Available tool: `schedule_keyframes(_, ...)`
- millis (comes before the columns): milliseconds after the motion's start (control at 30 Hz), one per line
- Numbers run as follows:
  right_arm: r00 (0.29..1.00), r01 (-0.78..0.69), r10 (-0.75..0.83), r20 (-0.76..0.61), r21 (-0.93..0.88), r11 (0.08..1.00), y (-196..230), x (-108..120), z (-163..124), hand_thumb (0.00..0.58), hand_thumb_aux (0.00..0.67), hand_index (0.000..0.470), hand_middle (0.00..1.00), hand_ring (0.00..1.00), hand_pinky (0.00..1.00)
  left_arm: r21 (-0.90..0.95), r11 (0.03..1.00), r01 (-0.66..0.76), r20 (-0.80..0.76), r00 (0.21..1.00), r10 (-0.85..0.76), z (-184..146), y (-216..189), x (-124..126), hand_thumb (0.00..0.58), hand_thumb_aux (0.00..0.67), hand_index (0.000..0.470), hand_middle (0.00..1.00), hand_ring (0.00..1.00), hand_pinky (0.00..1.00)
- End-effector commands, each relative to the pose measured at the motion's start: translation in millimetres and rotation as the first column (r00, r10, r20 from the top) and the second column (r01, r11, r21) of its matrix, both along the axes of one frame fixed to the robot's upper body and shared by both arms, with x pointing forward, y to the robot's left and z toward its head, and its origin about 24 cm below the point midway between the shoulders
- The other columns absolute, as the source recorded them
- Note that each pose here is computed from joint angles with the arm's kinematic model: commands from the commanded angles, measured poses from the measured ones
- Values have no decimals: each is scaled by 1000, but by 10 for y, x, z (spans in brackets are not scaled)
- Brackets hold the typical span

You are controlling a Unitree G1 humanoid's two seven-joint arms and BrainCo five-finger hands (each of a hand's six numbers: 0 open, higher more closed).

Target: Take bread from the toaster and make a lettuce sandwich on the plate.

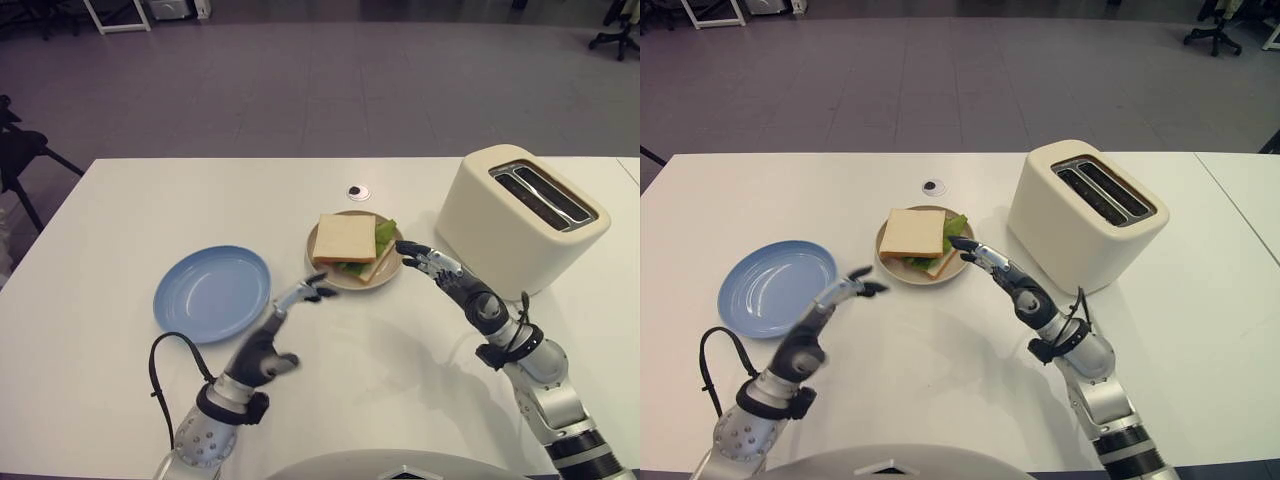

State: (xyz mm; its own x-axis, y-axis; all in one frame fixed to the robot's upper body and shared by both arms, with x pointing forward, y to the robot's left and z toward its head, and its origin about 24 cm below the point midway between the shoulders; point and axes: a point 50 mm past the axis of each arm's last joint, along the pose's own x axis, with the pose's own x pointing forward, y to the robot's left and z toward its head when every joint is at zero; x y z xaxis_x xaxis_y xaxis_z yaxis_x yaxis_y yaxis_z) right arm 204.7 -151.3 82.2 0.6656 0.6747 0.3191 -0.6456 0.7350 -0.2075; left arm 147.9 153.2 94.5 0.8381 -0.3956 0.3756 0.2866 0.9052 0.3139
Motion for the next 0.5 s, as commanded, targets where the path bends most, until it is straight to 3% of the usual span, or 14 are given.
schedule_keyframes(33, 999, -11, 13, -30, 67, 998, -86, 10, 28, 0, 0, 0, 0, 0, 0, -84, 996, 0, -57, 998, -5, -64, 25, 7, 0, 0, 0, 0, 0, 0)
schedule_keyframes(500, 999, -35, 41, -26, 198, 980, -194, -64, 17, 0, 0, 0, 0, 0, 0, -217, 975, 53, -75, 995, -71, -112, 115, 152, 0, 0, 0, 0, 0, 0)
